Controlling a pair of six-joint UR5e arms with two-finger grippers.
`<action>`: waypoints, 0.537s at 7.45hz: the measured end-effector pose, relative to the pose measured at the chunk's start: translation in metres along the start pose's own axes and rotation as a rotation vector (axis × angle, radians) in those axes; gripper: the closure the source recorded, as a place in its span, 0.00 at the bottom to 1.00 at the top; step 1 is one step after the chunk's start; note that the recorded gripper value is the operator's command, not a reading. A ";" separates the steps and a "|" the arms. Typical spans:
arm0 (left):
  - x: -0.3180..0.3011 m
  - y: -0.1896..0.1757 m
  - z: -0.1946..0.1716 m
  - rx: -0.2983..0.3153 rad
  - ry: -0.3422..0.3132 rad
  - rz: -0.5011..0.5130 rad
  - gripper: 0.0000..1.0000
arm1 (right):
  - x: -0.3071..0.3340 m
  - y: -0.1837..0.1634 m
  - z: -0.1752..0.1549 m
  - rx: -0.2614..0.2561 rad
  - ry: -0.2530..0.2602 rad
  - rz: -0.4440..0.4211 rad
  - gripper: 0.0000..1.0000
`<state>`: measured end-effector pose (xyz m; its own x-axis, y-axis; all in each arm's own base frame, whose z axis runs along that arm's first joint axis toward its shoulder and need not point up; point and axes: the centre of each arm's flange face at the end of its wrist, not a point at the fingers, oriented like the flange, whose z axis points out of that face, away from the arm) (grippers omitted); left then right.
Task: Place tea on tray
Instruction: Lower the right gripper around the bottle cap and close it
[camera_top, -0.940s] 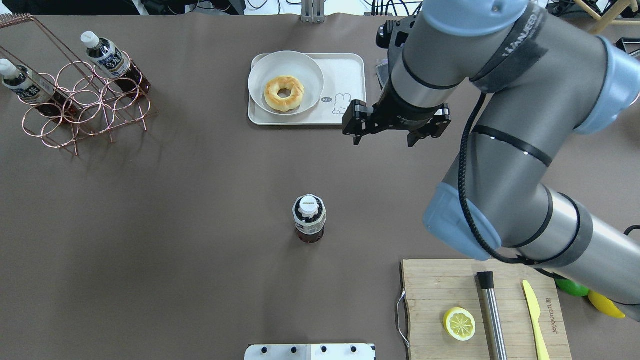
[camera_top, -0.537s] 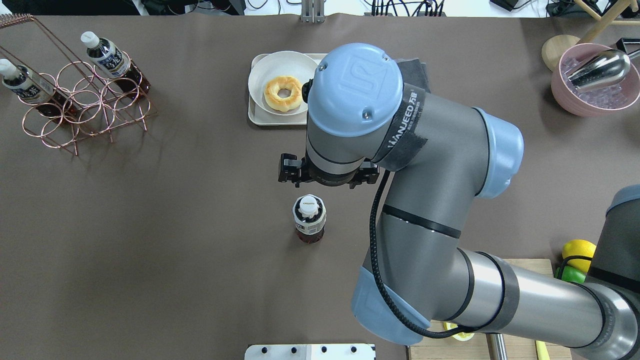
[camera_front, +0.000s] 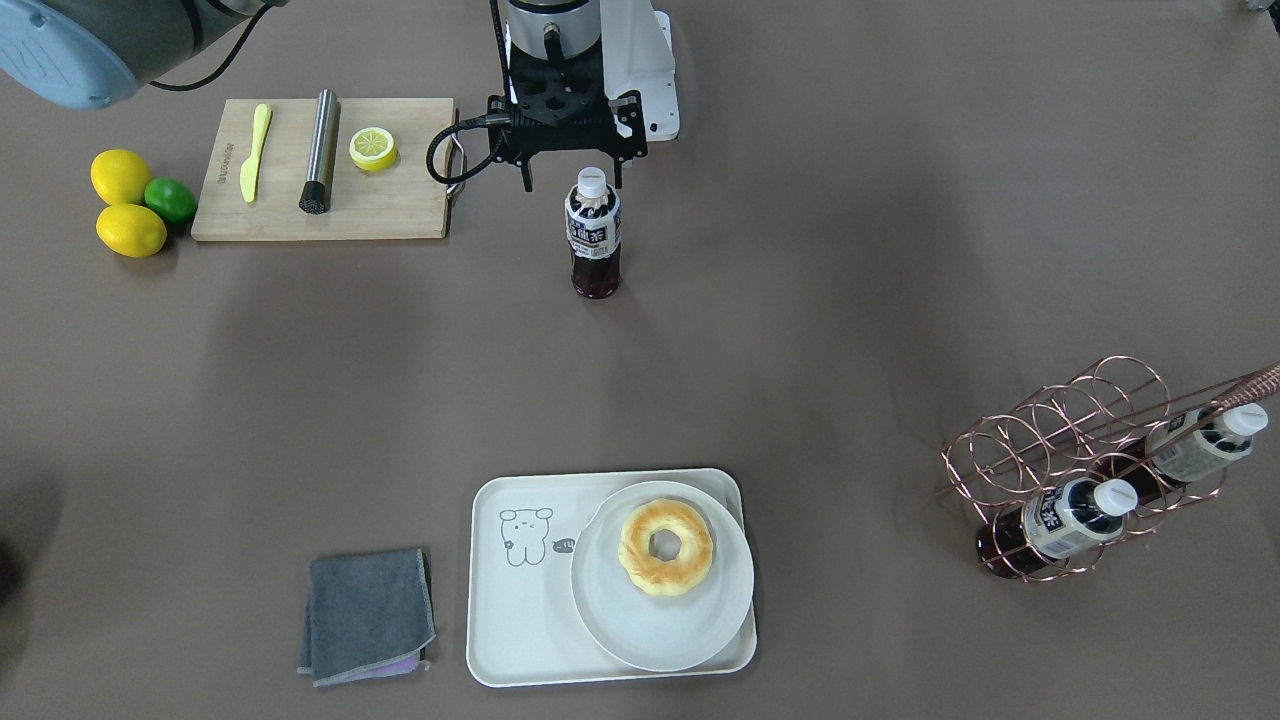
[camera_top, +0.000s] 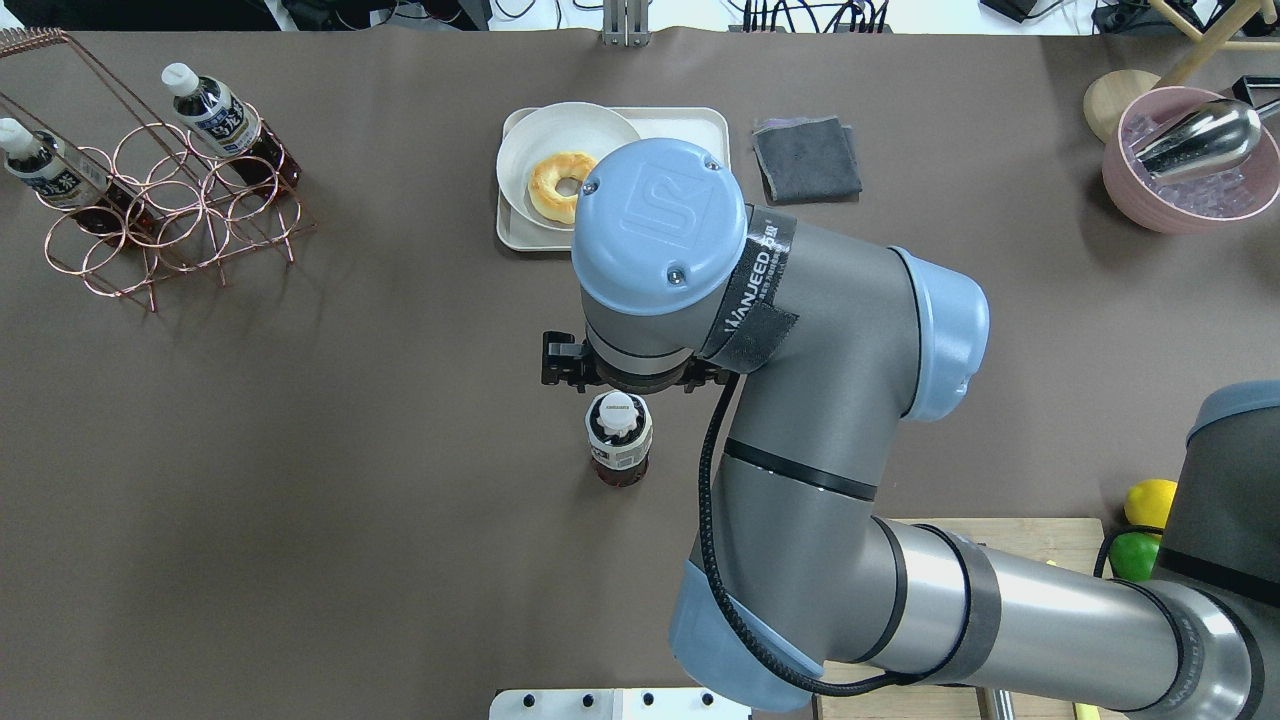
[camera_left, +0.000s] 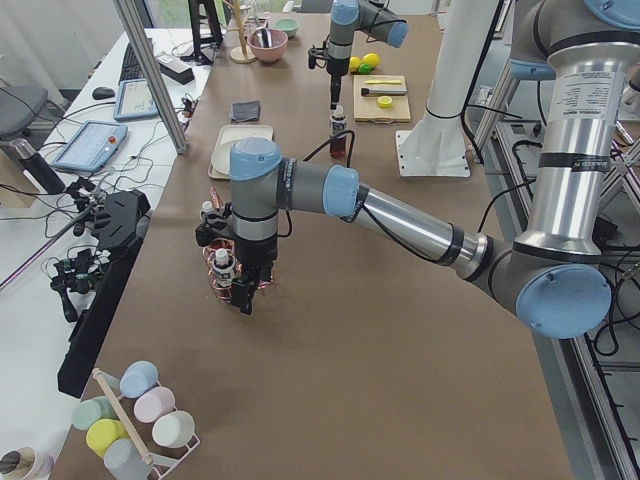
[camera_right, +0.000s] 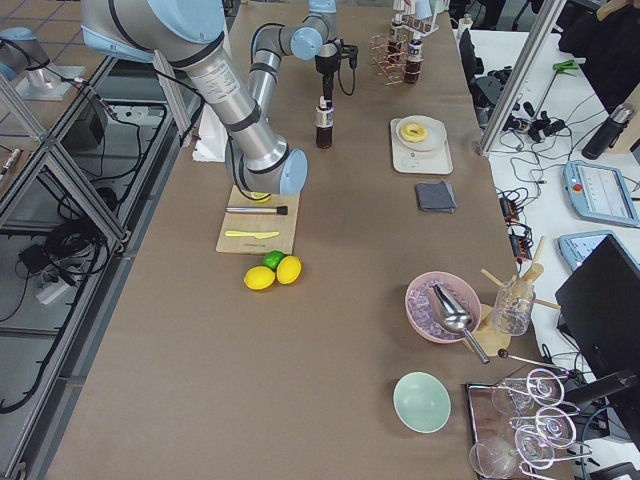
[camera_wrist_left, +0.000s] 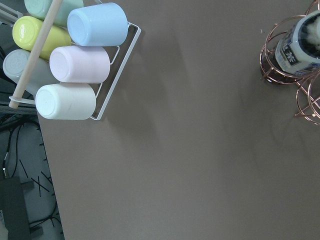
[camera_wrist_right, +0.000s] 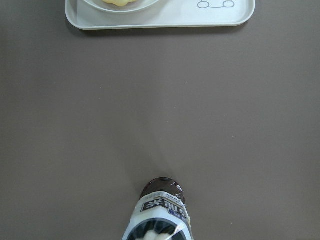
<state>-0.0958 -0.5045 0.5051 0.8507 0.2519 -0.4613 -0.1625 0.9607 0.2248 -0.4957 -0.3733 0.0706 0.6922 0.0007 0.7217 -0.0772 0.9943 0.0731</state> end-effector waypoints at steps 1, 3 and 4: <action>0.000 0.000 0.000 -0.001 0.000 -0.001 0.02 | -0.005 -0.001 0.001 -0.001 0.001 0.000 0.03; -0.001 0.001 0.001 -0.001 0.000 -0.002 0.02 | -0.009 0.000 0.001 -0.003 0.002 -0.001 0.05; -0.001 0.001 0.001 -0.001 0.000 -0.002 0.02 | -0.009 0.001 0.003 -0.005 0.004 -0.002 0.05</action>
<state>-0.0963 -0.5044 0.5063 0.8510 0.2498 -0.4620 -0.1614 0.9615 0.2226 -0.5040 -0.3727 0.0660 0.6955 -0.0004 0.7185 -0.0722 0.9949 0.0705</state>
